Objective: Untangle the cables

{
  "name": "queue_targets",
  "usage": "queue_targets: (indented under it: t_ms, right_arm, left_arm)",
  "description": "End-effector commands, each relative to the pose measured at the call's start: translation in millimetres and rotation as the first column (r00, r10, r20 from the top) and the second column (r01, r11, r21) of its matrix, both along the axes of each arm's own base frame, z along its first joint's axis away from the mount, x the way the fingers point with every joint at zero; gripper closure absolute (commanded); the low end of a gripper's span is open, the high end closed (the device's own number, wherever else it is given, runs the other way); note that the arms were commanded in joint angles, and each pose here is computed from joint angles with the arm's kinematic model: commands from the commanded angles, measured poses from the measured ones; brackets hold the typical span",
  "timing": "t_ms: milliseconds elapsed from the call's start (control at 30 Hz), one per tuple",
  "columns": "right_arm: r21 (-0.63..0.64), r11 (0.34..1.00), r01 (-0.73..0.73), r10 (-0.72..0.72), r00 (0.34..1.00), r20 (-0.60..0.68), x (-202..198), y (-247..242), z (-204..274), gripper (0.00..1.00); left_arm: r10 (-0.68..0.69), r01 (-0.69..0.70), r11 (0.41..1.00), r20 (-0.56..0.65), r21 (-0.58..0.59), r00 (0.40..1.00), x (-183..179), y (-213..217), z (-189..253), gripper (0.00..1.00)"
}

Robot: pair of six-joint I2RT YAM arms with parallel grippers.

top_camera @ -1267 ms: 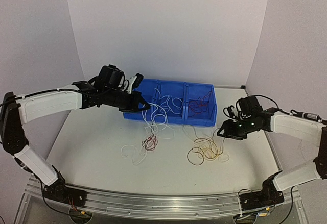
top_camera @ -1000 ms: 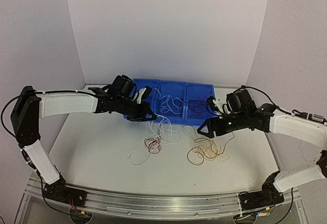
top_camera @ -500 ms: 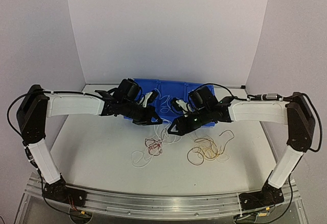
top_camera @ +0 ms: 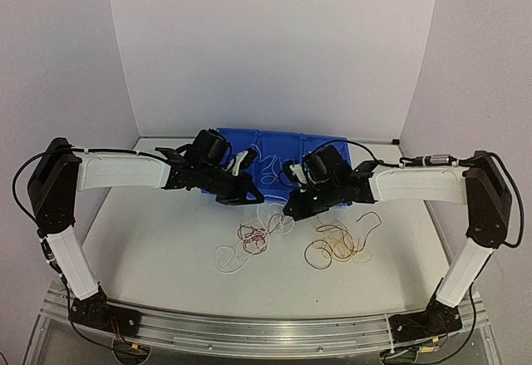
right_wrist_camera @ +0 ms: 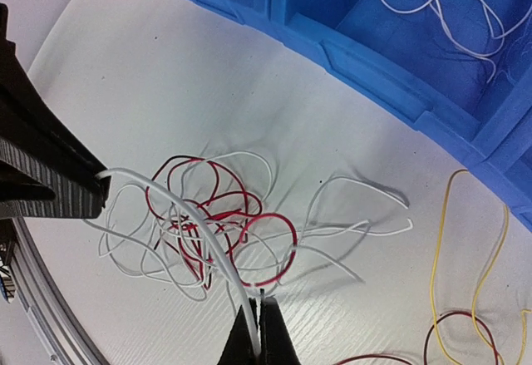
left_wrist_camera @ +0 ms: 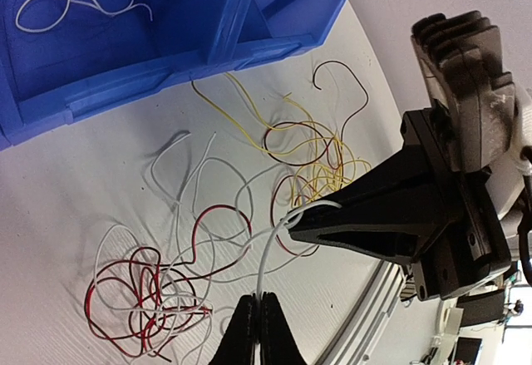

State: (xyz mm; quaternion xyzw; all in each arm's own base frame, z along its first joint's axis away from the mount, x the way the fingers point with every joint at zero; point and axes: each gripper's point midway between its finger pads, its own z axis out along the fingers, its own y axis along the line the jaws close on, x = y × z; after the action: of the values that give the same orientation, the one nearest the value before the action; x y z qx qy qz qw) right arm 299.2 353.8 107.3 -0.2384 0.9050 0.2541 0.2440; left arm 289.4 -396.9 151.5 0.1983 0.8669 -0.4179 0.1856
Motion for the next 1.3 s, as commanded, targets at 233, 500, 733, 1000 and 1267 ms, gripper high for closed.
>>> queue_targets:
  t_ms: [233,500,733,1000,1267]
  right_arm:
    - [0.079,0.994,0.070,-0.079,0.990,0.114,10.3,-7.6,61.0,1.00]
    - [0.104,0.992,0.071,-0.099,0.947,0.306,21.7,-19.7,148.8,1.00]
    - [0.141,0.990,0.018,-0.081,0.887,0.454,23.8,-22.7,220.7,1.00]
    - [0.293,0.941,-0.171,0.008,0.874,0.486,-3.5,-1.7,284.5,1.00]
    - [0.351,0.918,-0.185,-0.038,0.840,0.541,-3.6,-3.2,314.9,1.00]
  left_arm:
    - [-0.007,0.007,1.000,0.016,0.000,1.000,-3.1,1.5,-3.8,0.97]
    - [0.079,-0.070,0.996,0.199,-0.052,0.977,16.4,5.1,59.6,1.00]
    - [0.184,-0.120,0.979,0.455,-0.167,0.871,30.9,12.6,187.3,1.00]
    - [0.155,0.196,0.894,0.688,-0.403,0.709,-18.3,10.5,379.5,1.00]
    - [0.143,0.277,0.868,0.741,-0.413,0.656,-27.5,4.0,410.0,1.00]
